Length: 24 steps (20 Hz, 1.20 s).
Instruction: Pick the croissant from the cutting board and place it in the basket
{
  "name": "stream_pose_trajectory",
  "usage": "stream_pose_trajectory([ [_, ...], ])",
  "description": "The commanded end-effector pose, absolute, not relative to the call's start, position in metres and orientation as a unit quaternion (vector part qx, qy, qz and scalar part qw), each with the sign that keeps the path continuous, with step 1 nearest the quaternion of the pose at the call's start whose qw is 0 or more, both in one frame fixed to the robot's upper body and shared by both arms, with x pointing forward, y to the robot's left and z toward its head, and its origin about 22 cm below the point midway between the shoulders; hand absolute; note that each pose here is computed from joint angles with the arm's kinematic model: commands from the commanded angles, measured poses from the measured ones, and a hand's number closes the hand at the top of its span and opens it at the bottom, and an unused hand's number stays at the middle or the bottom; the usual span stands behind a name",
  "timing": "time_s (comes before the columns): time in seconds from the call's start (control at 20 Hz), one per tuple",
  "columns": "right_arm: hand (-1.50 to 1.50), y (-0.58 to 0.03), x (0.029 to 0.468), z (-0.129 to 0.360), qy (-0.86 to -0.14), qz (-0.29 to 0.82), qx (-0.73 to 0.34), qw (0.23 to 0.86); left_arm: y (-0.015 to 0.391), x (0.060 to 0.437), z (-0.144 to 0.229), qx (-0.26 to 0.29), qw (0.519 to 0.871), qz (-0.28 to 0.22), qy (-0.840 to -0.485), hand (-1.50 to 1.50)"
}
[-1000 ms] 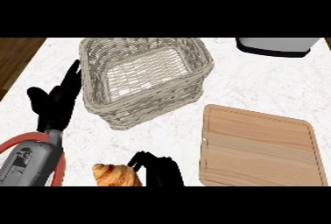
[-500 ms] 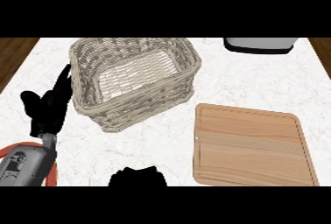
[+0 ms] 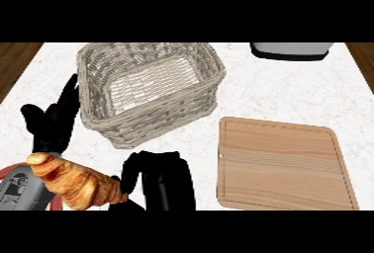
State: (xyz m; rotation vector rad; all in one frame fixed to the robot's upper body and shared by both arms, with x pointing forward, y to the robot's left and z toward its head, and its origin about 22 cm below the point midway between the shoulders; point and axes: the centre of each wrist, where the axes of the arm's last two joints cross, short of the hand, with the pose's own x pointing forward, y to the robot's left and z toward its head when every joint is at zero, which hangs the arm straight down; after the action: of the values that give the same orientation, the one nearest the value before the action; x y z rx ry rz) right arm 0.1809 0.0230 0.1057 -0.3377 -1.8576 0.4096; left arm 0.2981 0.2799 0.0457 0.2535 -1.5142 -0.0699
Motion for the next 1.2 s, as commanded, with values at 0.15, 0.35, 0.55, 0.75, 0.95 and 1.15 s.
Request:
stream_pose_trajectory([
  [0.15,1.50,0.038,0.223,0.150,-0.766,0.112,-0.187,0.605,0.282,0.301,0.047,0.115,0.719,-0.040,-0.684,0.00],
  [0.35,1.50,0.049,0.251,0.177,-0.760,0.104,-0.230,0.599,0.273,0.301,0.045,0.104,0.723,-0.039,-0.682,0.00],
  [0.55,1.50,0.065,0.269,0.196,-0.741,0.131,-0.284,0.594,0.268,0.299,0.035,0.106,0.719,-0.034,-0.686,0.00],
  [0.75,1.50,0.074,0.282,0.213,-0.725,0.139,-0.294,0.607,0.274,0.311,0.047,0.108,0.719,-0.038,-0.685,0.00],
  [0.95,1.50,0.075,0.307,0.195,-0.698,0.146,-0.337,0.615,0.268,0.309,0.048,0.108,0.713,-0.038,-0.691,0.00],
  [1.15,1.50,0.071,0.326,0.189,-0.680,0.135,-0.341,0.635,0.263,0.306,0.050,0.112,0.707,-0.035,-0.697,0.00],
])
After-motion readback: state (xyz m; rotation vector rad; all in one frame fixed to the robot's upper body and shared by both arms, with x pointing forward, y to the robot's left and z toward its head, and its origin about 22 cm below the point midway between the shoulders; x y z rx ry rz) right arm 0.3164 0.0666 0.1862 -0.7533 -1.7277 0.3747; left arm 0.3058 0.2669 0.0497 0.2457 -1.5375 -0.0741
